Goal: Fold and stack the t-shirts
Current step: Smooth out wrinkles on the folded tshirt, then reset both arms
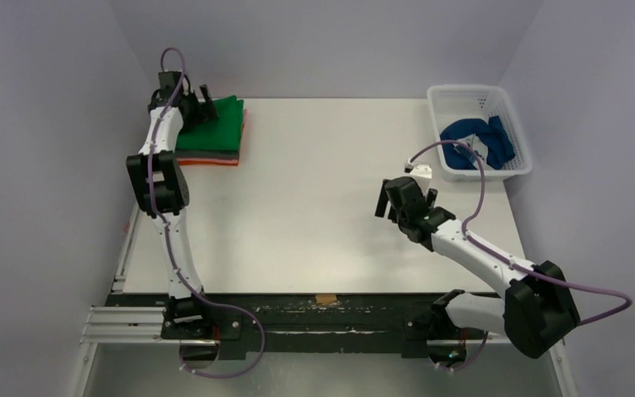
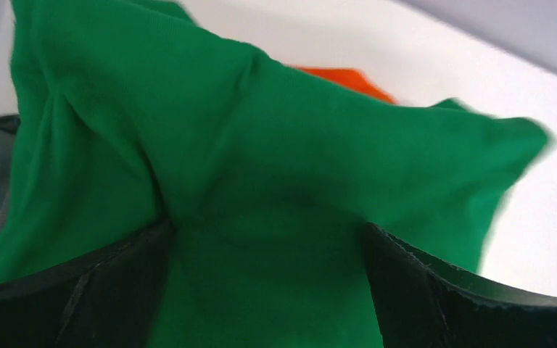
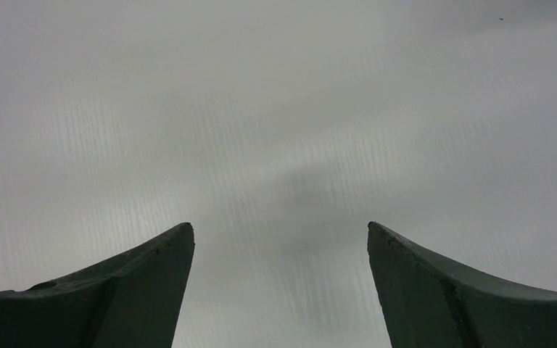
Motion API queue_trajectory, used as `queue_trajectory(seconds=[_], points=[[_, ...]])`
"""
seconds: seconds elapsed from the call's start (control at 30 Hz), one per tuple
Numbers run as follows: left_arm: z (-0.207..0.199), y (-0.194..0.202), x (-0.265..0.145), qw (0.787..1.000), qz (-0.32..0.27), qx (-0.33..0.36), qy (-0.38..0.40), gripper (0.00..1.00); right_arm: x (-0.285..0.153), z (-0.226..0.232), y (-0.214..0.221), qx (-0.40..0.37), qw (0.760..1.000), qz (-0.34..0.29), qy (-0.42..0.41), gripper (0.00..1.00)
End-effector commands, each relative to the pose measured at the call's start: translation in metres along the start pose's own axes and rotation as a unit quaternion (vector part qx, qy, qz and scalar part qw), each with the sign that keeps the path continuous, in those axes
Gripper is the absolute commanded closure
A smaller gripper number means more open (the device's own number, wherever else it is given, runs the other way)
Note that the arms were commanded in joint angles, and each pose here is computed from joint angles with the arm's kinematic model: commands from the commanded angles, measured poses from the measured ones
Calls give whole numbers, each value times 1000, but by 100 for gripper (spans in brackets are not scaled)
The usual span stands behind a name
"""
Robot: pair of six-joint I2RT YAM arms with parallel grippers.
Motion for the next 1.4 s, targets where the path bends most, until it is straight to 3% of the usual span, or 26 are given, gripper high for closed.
queue_trajectory(seconds=[0.0, 0.17, 0.3, 0.47, 0.53, 0.6, 0.67, 0.77, 1.0, 1.1, 1.2, 1.37], points=[[36, 13, 18, 998, 16, -69, -6, 0, 4, 3, -11, 3, 1000, -19, 15, 14], [57, 20, 20, 992, 25, -122, -2, 0, 5, 4, -9, 0, 1000, -12, 16, 14], [50, -17, -9, 990, -15, -138, 20, 0, 0, 7, -13, 14, 1000, -18, -1, 13], [16, -94, -104, 980, -103, -151, 76, 0, -17, 7, -23, 45, 998, -33, -24, 13], [-5, -115, -166, 977, -142, -136, 88, 0, -26, 3, -26, 63, 996, -43, -35, 13], [-26, -105, -206, 978, -147, -122, 89, 0, -37, -3, -29, 84, 994, -55, -48, 12], [-49, -87, -244, 978, -156, -104, 87, 0, -45, -9, -28, 97, 992, -60, -57, 11], [-86, -26, -285, 983, -137, -88, 82, 0, -54, -17, -26, 110, 990, -62, -62, 11], [-169, 161, -309, 982, -87, -5, 170, 0, -61, -31, -16, 127, 988, -58, -65, 11], [-162, 226, -299, 989, -25, 16, 147, 0, -62, -36, -13, 130, 988, -60, -61, 11], [-143, 265, -291, 994, 29, 16, 100, 0, -62, -43, -12, 130, 988, -67, -53, 11], [-130, 269, -293, 997, 26, 22, 75, 0, -63, -53, -8, 124, 988, -74, -43, 12]])
Point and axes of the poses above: each gripper's point midway between its finger pads, its own x axis out along the fingers, its own z axis along the line the jaws close on, y = z × x, the point moved 2 cm from there along -x, back along the fingers, and after that the axes turned 13 degrees about x, right-handed, at the moved point
